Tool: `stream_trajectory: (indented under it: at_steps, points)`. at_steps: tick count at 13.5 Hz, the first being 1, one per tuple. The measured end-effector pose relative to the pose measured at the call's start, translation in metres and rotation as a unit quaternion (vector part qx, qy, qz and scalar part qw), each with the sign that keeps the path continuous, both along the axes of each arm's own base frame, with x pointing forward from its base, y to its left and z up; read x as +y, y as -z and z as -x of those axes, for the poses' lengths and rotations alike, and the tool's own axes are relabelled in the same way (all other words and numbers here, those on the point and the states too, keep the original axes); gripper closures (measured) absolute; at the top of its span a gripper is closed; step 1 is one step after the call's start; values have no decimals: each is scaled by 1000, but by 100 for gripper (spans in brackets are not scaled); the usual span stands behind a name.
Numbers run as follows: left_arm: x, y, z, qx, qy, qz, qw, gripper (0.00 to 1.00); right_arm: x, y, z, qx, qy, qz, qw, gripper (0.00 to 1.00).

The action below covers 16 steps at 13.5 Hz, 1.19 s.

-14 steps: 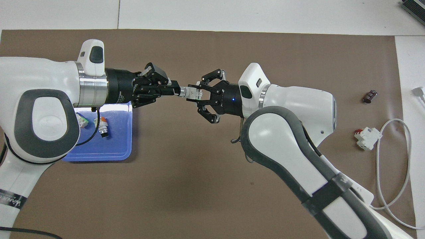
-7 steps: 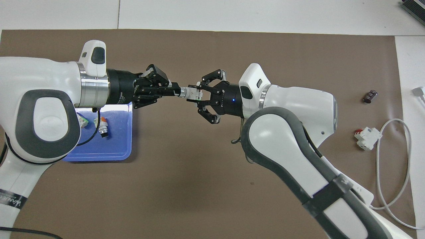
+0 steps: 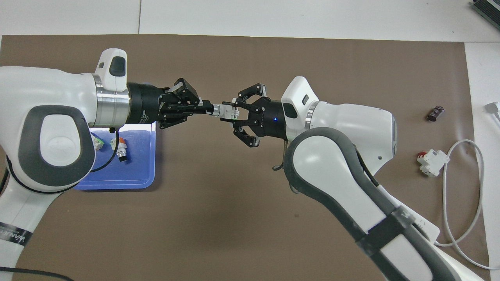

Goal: Turn and place switch with both arms
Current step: 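Bring the connector to the left gripper and close the left gripper on it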

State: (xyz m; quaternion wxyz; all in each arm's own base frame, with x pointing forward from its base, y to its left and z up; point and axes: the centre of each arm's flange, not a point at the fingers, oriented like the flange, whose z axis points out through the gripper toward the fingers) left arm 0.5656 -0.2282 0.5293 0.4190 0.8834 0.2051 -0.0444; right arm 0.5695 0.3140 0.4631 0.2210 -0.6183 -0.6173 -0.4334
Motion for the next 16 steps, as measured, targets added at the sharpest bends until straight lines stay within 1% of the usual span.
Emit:
stream_trajectory:
  at_steps: [1, 2, 4, 6, 7, 9, 11, 14, 16]
  points:
    - [0, 0, 0, 3, -2, 0, 1000, 90, 0, 0, 0, 0, 0, 0, 1000, 67]
    - [-1, 0, 0, 11, -9, 1, 1000, 90, -1, 0, 0, 0, 0, 0, 1000, 67]
    - [-2, 0, 1, 35, -29, 4, 999, 90, -2, -1, 1, 0, 1, 1, 1000, 67]
    - [-3, 0, 1, 54, -44, 6, 998, 90, -3, -1, 1, 0, 2, 1, 1000, 67]
    - [-4, 0, 1, 68, -56, 7, 996, 90, -4, -1, 2, 0, 2, 1, 1000, 67]
    - [-5, 0, 1, 114, -97, 11, 989, 90, -5, -1, 1, 0, 3, 2, 1000, 67]
    - [-8, -1, 2, 168, -150, 15, 974, 90, -6, -1, 0, -1, 5, 2, 1000, 67]
    - [-11, -2, 2, 233, -215, 23, 948, 90, -9, -2, -2, -2, 8, 2, 1000, 67]
    - [-12, -2, 2, 279, -257, 30, 925, 90, -10, -3, -2, -3, 9, 2, 1000, 67]
